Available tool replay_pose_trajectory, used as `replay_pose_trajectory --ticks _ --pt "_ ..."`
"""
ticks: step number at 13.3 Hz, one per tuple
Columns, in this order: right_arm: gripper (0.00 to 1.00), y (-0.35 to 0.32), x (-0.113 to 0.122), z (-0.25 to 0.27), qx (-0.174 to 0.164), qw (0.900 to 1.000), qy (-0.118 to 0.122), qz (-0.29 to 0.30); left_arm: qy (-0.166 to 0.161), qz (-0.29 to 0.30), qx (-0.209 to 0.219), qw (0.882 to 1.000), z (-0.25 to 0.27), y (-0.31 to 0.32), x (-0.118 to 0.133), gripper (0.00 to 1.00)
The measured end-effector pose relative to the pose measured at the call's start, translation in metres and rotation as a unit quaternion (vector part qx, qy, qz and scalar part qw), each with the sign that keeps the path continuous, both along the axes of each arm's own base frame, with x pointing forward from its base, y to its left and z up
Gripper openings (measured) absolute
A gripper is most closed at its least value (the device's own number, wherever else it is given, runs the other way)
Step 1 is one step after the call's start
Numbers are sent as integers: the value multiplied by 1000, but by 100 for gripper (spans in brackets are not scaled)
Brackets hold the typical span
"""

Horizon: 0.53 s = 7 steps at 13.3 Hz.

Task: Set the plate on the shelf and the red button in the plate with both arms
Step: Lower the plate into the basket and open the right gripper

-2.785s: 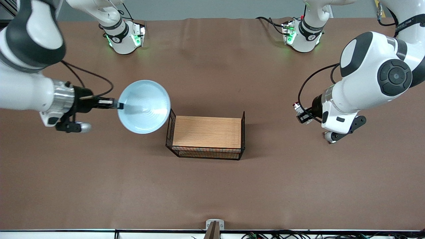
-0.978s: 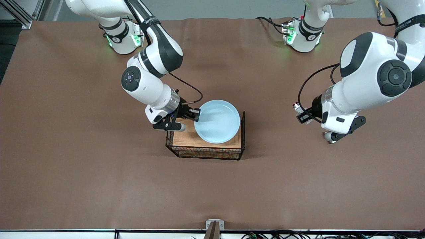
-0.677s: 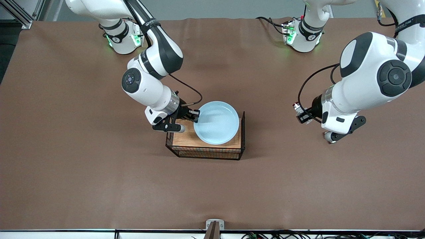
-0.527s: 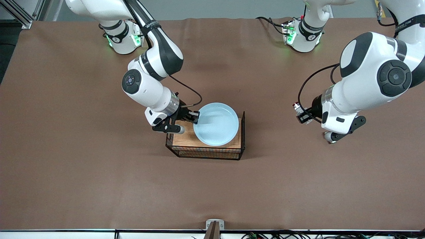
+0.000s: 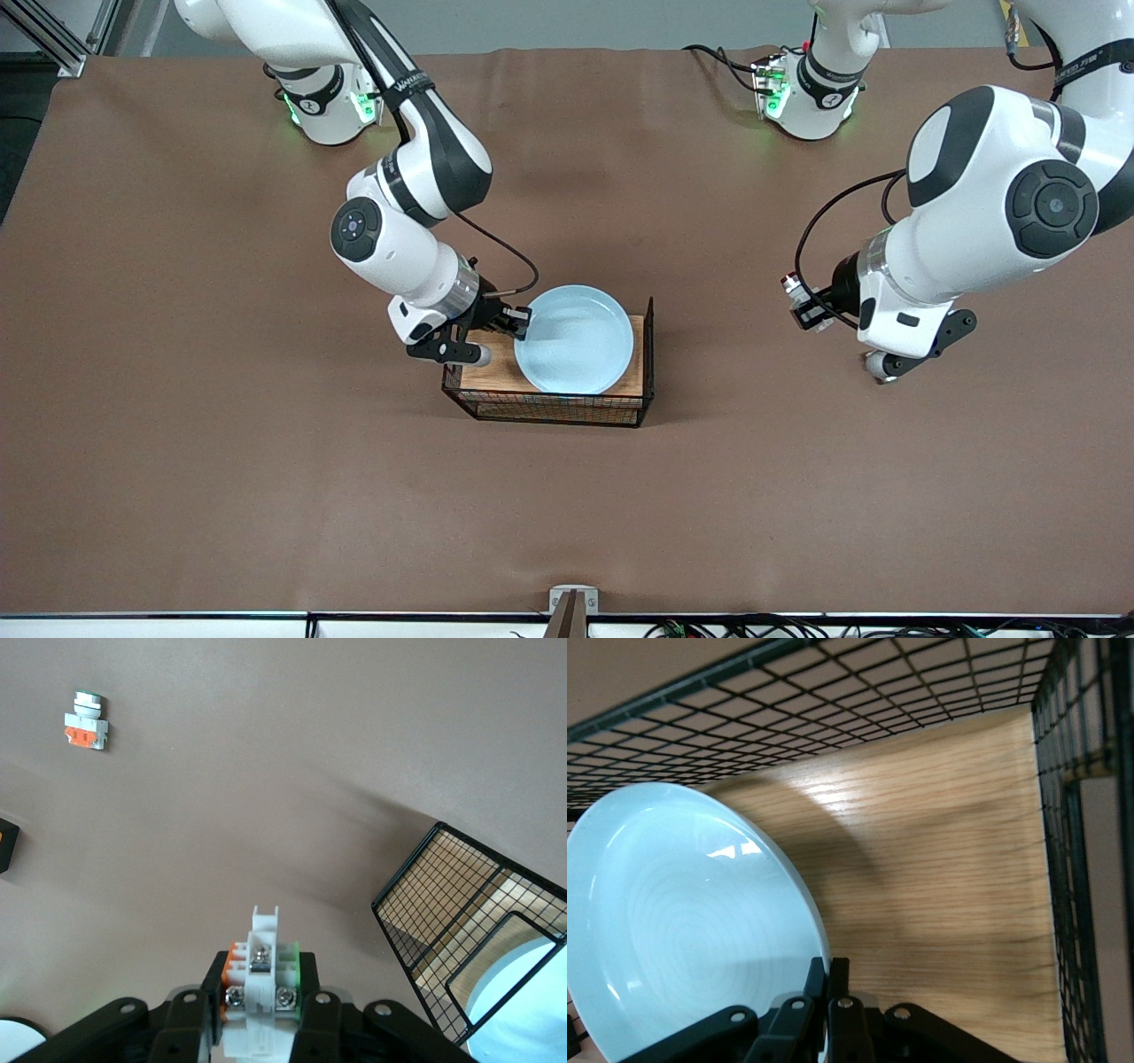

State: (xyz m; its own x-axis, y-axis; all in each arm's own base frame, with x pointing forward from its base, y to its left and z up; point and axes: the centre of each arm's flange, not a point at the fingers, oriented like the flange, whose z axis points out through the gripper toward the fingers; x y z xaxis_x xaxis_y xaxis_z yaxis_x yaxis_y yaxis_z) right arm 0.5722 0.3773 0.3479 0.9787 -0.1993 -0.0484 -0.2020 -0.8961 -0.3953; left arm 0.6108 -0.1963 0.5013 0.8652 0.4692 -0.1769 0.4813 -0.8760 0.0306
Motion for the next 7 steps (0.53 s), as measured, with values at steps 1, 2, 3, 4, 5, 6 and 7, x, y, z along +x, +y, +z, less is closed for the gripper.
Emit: replay_pose_trajectory --ticks 1,2,3,4,5,6,7 --pt "3 0 0 -1 0 1000 0 0 0 0 0 1000 0 0 0 34" --pt "3 0 0 -2 0 1000 0 0 0 0 0 1000 0 0 0 34" --pt "3 0 0 -2 -1 1000 0 0 0 0 0 1000 0 0 0 34" --pt "3 1 0 -3 -1 1000 1 0 0 0 0 1000 0 0 0 34" --pt "3 1 0 -3 -1 1000 1 0 0 0 0 1000 0 0 0 34" --pt "3 1 0 -4 -2 1000 2 0 0 0 0 1000 0 0 0 34" --pt "3 1 0 -6 -2 1000 2 0 0 0 0 1000 0 0 0 34"
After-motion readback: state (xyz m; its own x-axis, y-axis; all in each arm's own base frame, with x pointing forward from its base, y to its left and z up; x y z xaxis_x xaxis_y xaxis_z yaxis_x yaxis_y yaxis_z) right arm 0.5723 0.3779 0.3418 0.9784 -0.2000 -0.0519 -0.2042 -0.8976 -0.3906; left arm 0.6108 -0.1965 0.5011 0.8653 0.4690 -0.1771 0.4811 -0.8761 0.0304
